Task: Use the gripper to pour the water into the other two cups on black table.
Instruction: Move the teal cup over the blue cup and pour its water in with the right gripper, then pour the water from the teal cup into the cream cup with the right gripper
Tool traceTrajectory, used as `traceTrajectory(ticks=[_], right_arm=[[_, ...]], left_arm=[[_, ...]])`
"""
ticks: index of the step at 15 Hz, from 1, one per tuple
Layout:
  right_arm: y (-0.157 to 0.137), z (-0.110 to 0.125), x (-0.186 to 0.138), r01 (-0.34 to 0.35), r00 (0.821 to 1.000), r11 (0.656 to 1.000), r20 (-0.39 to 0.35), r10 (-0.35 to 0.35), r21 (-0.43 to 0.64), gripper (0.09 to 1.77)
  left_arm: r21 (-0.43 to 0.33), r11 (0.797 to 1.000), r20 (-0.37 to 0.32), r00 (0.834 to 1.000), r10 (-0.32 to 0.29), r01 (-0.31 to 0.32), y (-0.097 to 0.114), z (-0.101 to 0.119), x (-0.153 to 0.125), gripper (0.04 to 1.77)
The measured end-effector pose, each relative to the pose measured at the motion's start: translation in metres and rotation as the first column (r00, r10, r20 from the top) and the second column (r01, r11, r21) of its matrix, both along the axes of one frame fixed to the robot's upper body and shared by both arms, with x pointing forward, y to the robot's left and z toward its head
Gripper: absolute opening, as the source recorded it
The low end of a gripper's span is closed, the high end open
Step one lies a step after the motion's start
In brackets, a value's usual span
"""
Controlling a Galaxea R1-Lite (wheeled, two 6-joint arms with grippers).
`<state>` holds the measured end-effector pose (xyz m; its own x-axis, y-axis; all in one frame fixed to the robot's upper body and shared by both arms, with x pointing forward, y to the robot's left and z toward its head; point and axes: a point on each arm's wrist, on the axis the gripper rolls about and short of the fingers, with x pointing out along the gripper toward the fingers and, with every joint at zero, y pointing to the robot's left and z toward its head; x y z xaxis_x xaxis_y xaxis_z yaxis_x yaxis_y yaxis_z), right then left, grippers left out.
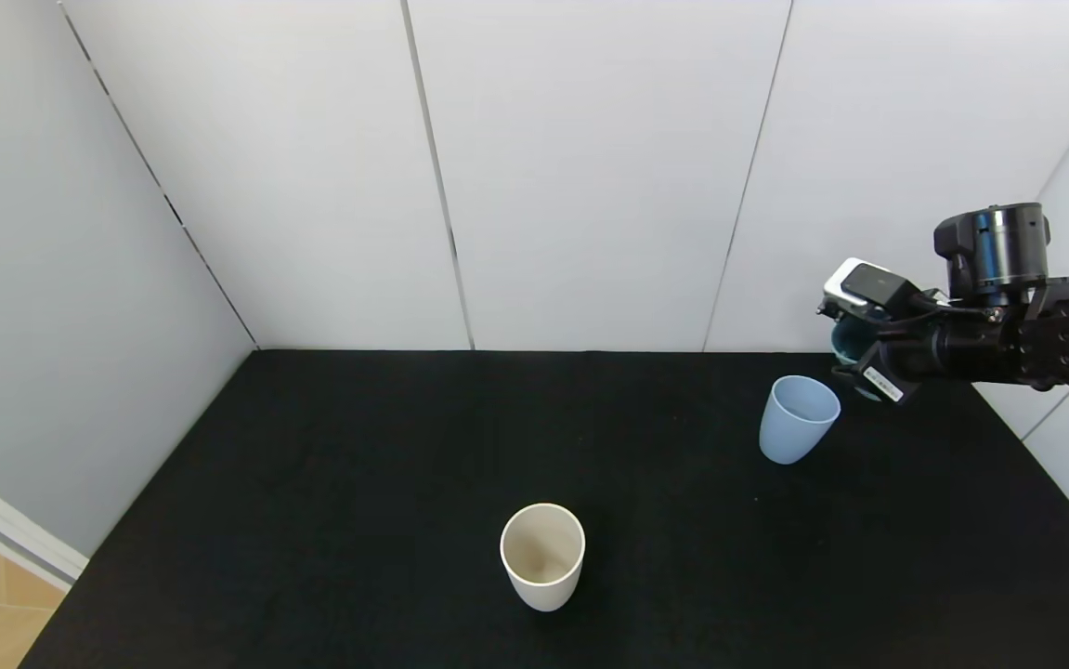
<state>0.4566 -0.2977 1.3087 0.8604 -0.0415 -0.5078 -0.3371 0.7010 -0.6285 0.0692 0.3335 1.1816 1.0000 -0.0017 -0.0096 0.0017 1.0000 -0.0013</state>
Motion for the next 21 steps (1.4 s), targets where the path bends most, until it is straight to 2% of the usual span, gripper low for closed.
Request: traceTrajectory(ticks=[3,6,11,16,21], right_arm=[[0.017,0.022,-0.008,-0.024,1.0,0.994,-0.017,0.026,0.106,1.23],[0.056,0.048,-0.024,-0.08,0.996,0.975,-0.007,0.084,0.209,1.23],[0.125,0.073,-0.059,-0.219,0.973,0.917,0.009,0.23,0.334,1.23],[0.179,0.077,-0.093,-0.352,0.929,0.866,0.018,0.37,0.355,1.23],[0.206,0.066,-0.111,-0.357,0.928,0.889,-0.004,0.374,0.287,1.23]], left_arm=[[0.0,1.0,0.0,1.0,0.0,0.0,0.0,0.0,0.0,1.72],[0.0,1.0,-0.001,1.0,0.0,0.0,0.0,0.0,0.0,1.72],[0.0,1.0,-0.001,1.0,0.001,-0.001,0.0,0.0,0.0,1.72],[0.0,1.0,-0.002,1.0,0.002,-0.002,0.0,0.0,0.0,1.72],[0.0,1.0,-0.002,1.0,0.001,-0.001,0.0,0.0,0.0,1.72]])
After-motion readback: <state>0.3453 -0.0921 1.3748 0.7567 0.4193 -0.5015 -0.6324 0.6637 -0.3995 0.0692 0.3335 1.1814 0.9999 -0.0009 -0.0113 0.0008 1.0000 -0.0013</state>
